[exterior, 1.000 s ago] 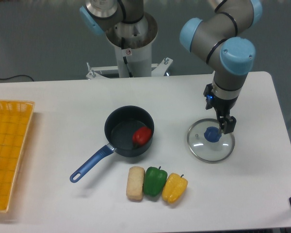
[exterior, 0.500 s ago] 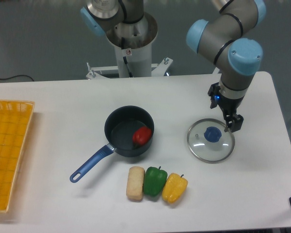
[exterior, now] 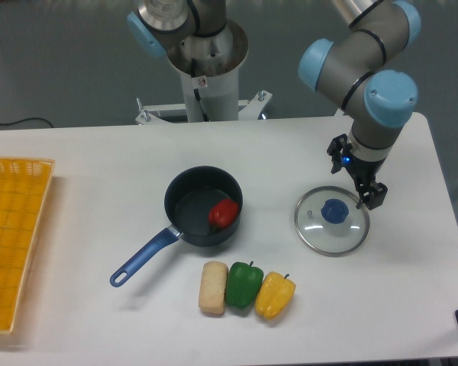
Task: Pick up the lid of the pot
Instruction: 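Move the open gripper over the blue knob of the glass lid, then lower the gripper onto the blue knob and close on it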
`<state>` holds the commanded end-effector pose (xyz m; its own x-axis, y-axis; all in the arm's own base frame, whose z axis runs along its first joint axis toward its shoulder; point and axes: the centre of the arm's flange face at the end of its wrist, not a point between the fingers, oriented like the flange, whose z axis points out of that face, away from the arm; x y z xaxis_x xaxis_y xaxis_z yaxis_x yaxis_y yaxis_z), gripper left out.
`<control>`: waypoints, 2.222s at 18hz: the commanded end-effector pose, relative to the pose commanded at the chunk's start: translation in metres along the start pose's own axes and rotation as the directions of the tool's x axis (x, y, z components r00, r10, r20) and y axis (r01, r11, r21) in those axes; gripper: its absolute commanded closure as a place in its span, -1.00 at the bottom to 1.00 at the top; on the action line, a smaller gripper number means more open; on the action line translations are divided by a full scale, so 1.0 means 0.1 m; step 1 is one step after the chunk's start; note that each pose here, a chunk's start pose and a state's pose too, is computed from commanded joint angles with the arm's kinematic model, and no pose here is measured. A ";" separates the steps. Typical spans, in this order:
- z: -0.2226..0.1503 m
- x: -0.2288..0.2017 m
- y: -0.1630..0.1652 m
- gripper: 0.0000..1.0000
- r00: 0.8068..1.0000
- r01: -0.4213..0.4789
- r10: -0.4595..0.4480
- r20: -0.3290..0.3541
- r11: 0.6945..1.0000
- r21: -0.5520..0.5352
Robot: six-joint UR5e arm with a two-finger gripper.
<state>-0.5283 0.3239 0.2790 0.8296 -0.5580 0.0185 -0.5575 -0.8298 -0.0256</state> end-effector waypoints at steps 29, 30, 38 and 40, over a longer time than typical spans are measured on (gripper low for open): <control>0.49 -0.22 -0.18 -1.00 0.893 -0.448 0.449 0.031 0.893 -0.031; 0.50 -0.22 -0.18 -1.00 0.893 -0.448 0.449 0.030 0.893 -0.030; 0.66 -0.18 -0.23 -1.00 0.891 -0.454 0.454 0.005 0.891 -0.012; 0.67 -0.17 -0.23 -1.00 0.892 -0.452 0.452 0.003 0.892 -0.010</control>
<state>-0.5274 0.3531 0.2119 0.4876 -0.8730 0.0022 -0.8728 -0.4876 -0.0216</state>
